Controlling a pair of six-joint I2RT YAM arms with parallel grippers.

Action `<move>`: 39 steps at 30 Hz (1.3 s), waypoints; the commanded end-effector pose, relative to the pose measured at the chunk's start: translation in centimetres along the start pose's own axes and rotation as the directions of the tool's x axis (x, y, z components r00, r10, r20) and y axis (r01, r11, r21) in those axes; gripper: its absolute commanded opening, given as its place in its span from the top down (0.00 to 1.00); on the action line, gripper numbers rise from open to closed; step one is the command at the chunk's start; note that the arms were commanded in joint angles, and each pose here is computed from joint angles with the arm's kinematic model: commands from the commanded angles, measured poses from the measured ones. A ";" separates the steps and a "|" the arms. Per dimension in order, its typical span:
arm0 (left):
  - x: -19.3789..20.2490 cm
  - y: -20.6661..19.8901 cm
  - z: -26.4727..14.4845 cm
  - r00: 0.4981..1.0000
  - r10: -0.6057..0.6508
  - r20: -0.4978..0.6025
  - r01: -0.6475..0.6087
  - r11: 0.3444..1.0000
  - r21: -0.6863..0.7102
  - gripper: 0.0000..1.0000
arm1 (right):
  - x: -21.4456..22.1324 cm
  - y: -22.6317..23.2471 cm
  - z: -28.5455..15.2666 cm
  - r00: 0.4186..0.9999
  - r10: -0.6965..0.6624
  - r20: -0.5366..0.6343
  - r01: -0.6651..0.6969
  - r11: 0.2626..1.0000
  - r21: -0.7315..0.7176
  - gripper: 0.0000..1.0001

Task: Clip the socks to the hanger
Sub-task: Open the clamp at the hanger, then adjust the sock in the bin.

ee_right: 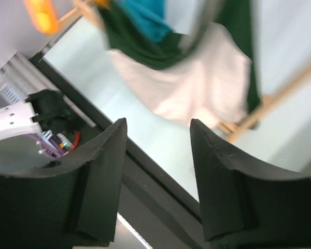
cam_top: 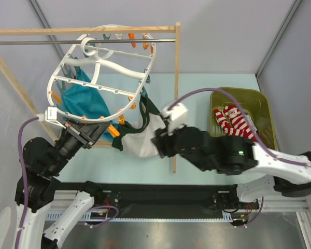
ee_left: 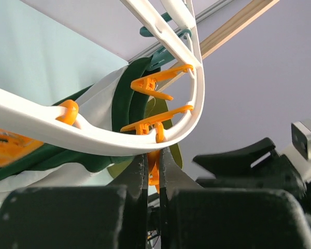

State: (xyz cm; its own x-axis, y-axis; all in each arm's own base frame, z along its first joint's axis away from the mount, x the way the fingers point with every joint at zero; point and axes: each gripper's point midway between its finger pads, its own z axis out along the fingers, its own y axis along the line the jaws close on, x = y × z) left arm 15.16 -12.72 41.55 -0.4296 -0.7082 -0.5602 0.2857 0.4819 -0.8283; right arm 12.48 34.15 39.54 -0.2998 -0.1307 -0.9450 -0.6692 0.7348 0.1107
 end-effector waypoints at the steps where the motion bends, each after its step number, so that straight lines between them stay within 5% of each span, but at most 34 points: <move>1: -0.5 0.4 0.4 0.999 0.018 0.027 -0.018 1.000 -0.019 1.00 | -0.5 -7.8 -3.0 0.989 0.133 0.068 -0.144 0.968 0.203 0.46; 8: -0.4 0.3 0.0 0.999 0.030 0.027 -0.030 0.999 -0.010 1.00 | 3.9 -23.3 -3.2 0.968 0.244 0.053 -0.232 0.800 0.554 0.52; 11: -0.3 0.5 0.0 0.999 0.032 0.026 -0.032 0.999 -0.009 1.00 | 5.1 -30.6 -3.7 0.951 0.294 0.096 -0.280 0.690 0.667 0.54; 12: -0.2 0.4 0.1 0.999 0.033 0.022 -0.033 0.999 -0.007 1.00 | 5.1 -35.1 -4.8 0.928 0.329 0.174 -0.347 0.598 0.723 0.54; 13: -0.2 0.5 0.2 0.999 0.034 0.019 -0.034 0.999 -0.008 1.00 | 5.6 -35.4 -3.5 0.911 0.378 0.163 -0.385 0.644 0.661 0.54; 18: 0.3 0.7 0.7 1.000 0.028 -0.006 -0.028 1.000 0.001 1.00 | 12.5 -44.5 1.8 0.828 0.549 0.117 -0.485 0.594 0.642 0.46; 24: 1.0 1.2 1.7 0.999 0.008 -0.037 -0.008 1.000 0.000 1.00 | 17.6 -48.0 8.2 0.783 0.621 0.028 -0.512 0.619 0.596 0.44; 33: 1.4 2.2 2.6 0.998 0.002 -0.057 -0.004 0.999 -0.032 1.00 | 23.7 -48.2 11.3 0.720 0.690 -0.066 -0.481 0.566 0.669 0.44; 36: 1.1 2.5 2.7 0.999 0.011 -0.047 -0.013 0.998 -0.057 1.00 | 24.1 -47.7 11.2 0.728 0.680 -0.082 -0.436 0.552 0.711 0.61; 37: 1.1 2.6 2.8 0.999 0.011 -0.046 -0.014 0.998 -0.063 1.00 | 22.9 -47.8 10.6 0.745 0.665 -0.058 -0.435 0.549 0.714 0.80; 39: 1.0 2.7 2.9 0.999 0.010 -0.046 -0.014 0.997 -0.071 1.00 | 21.4 -48.6 9.2 0.770 0.637 -0.017 -0.415 0.521 0.746 0.96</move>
State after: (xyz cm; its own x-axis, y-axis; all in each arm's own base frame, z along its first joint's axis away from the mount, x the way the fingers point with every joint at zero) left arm 17.22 -13.75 38.46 -0.4810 -0.6761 -0.5581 0.2369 0.5127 -0.8252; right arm 43.67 3.74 6.88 -0.7585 0.3461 -0.5521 0.2370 0.9358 0.2610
